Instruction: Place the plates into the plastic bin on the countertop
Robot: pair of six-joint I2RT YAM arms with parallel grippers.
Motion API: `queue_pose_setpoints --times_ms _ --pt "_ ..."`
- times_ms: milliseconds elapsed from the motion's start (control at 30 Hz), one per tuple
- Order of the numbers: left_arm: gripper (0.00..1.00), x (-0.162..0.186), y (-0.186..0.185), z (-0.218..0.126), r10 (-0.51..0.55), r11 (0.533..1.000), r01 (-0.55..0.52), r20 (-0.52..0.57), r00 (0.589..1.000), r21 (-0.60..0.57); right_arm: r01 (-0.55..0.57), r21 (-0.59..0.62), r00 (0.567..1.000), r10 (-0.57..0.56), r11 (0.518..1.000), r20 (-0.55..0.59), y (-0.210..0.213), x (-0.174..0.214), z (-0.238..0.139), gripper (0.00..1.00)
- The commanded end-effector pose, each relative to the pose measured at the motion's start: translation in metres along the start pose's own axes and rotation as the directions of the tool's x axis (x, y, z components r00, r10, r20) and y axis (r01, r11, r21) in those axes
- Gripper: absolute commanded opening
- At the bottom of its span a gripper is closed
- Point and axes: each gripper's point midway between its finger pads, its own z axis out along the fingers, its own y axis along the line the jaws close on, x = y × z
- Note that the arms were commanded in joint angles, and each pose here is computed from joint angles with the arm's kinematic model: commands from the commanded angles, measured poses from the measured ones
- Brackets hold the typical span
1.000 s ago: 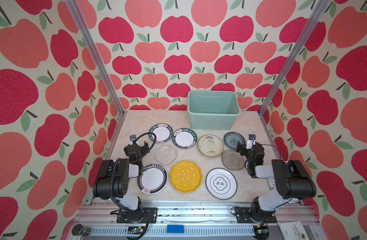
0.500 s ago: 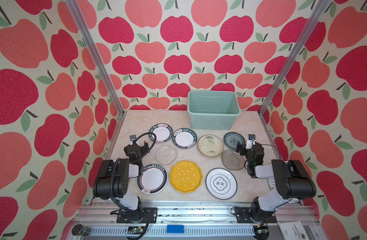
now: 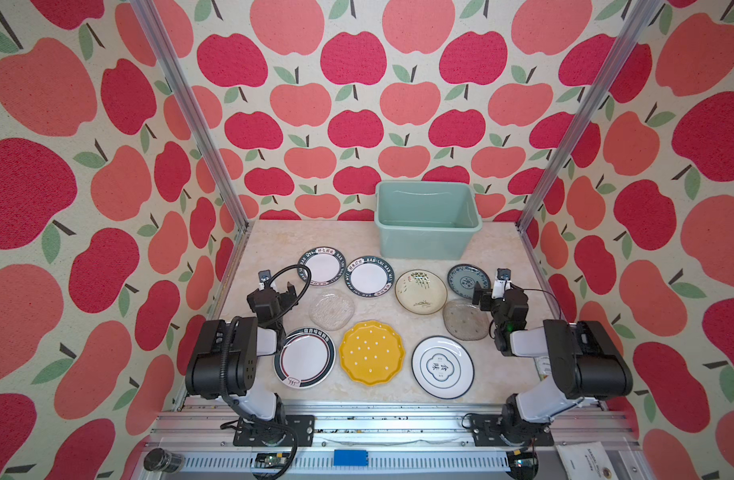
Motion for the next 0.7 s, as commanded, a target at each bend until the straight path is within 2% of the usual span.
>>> queue_pose_setpoints --times_ms 0,67,167,233,267,333,367,400,433,467,533,600,667 --pt "0.99 -0.015 -0.01 -0.012 0.032 0.998 -0.034 0.048 0.998 0.045 0.026 0.03 1.0 -0.026 0.999 0.0 -0.004 -0.023 -0.01 0.99" --pt "0.99 -0.031 -0.008 -0.023 0.028 0.999 -0.03 0.041 0.999 0.04 0.023 0.019 1.0 -0.022 1.0 -0.017 -0.004 -0.042 -0.019 1.0" --pt "0.99 -0.06 -0.002 -0.049 -0.047 0.999 0.047 0.004 0.999 0.025 -0.054 -0.006 0.998 0.054 0.999 -0.041 -0.006 -0.076 -0.041 1.0" --pt "0.99 -0.079 0.002 -0.073 -0.135 0.991 0.135 -0.026 0.991 0.019 -0.122 -0.07 0.992 0.119 0.99 -0.042 -0.001 -0.1 -0.062 0.99" --pt "0.99 -0.09 0.005 -0.088 -0.21 0.977 0.211 -0.035 0.977 0.02 -0.191 -0.1 0.981 0.187 0.976 -0.052 0.002 -0.11 -0.075 0.99" --pt "0.99 -0.094 0.013 -0.116 -0.397 0.917 0.399 -0.094 0.913 -0.001 -0.406 -0.073 0.912 0.399 0.911 -0.094 -0.006 -0.12 -0.101 0.99" --pt "0.99 -0.084 0.022 -0.13 -0.524 0.852 0.52 -0.129 0.842 -0.069 -0.494 -0.093 0.868 0.484 0.864 -0.11 -0.006 -0.127 -0.115 0.99" --pt "0.99 -0.068 0.032 -0.144 -0.649 0.76 0.63 -0.161 0.743 -0.158 -0.532 -0.162 0.847 0.519 0.831 -0.115 -0.001 -0.137 -0.129 0.99" --pt "0.99 -0.063 0.031 -0.153 -0.686 0.727 0.668 -0.195 0.701 -0.155 -0.557 -0.209 0.83 0.546 0.804 -0.112 0.002 -0.144 -0.139 0.99" --pt "0.99 -0.064 0.019 -0.159 -0.68 0.722 0.688 -0.25 0.689 -0.071 -0.58 -0.246 0.812 0.574 0.776 -0.104 0.004 -0.15 -0.15 0.99" --pt "0.99 -0.062 0.003 -0.171 -0.694 0.681 0.732 -0.315 0.647 0.004 -0.603 -0.296 0.793 0.598 0.741 -0.118 0.011 -0.154 -0.168 0.99" --pt "0.99 -0.059 -0.007 -0.183 -0.706 0.647 0.762 -0.36 0.609 0.02 -0.617 -0.325 0.784 0.593 0.717 -0.181 0.021 -0.151 -0.181 0.99" --pt "0.99 -0.052 -0.011 -0.198 -0.714 0.633 0.773 -0.408 0.569 -0.029 -0.645 -0.362 0.764 0.577 0.673 -0.289 0.037 -0.146 -0.193 0.99"
